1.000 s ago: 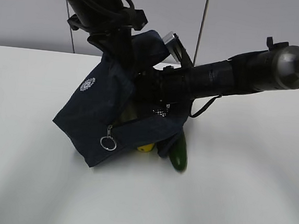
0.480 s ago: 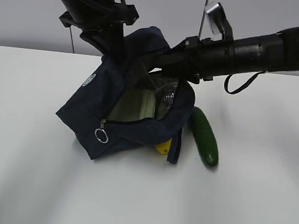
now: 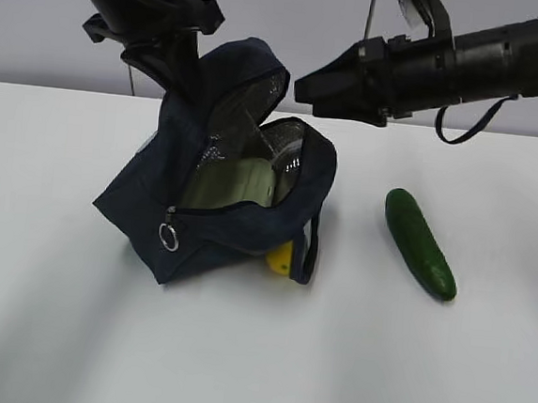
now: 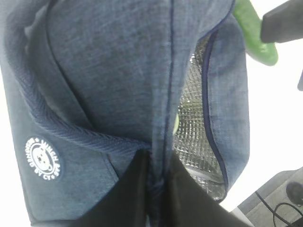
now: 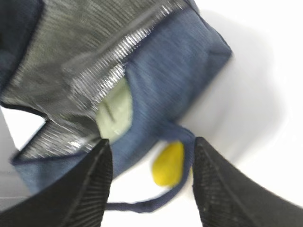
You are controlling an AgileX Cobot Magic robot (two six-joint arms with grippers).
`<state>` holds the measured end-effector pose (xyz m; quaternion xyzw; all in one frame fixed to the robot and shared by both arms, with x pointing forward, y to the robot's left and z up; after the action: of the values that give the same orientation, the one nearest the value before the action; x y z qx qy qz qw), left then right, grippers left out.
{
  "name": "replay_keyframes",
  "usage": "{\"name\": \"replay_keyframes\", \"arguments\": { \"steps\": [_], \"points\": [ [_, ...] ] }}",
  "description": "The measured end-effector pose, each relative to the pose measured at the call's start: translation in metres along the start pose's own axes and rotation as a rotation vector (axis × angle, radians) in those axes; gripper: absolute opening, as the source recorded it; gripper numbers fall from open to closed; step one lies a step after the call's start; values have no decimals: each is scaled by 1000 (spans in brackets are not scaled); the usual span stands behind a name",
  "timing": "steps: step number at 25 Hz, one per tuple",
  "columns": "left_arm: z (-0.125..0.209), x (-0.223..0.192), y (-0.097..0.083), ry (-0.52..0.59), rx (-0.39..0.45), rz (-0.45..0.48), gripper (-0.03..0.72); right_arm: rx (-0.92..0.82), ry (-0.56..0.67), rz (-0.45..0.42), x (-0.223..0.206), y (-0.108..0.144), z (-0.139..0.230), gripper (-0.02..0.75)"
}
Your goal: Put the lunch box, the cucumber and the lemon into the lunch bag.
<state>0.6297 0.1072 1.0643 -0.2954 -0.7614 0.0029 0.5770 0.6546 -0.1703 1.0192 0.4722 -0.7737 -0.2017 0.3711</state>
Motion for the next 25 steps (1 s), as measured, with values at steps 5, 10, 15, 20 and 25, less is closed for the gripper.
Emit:
{"name": "replay_keyframes", "arguments": {
  "steps": [5, 10, 15, 20, 25],
  "points": [
    [-1, 2, 15, -5, 32, -13, 20, -9, 115, 167, 14, -25, 13, 408],
    [-1, 0, 26, 3, 42, -41, 20, -18, 210, 310, 19, -40, 23, 408],
    [-1, -1, 29, 7, 37, -58, 20, -24, 345, 542, 35, -60, 32, 408],
    [-1, -2, 30, 12, 27, -60, 20, -58, 417, 768, 54, -74, 32, 408],
    [-1, -3, 30, 14, 19, -59, 20, -79, 441, 911, 67, -82, 32, 408]
  ]
}}
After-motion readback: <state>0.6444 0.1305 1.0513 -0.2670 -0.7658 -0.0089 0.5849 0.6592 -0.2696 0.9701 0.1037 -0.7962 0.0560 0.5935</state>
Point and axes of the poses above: a point on each arm's last joint axis where the gripper is mounted, x pointing back along that axis away from the gripper, y along the wrist's bending axis when the last joint is at zero, z = x × y, the point moved 2 cm from there along -x, pointing out along that axis toward the gripper, and after that the axes turned 1 degree about -x, right-handed, at the moved point
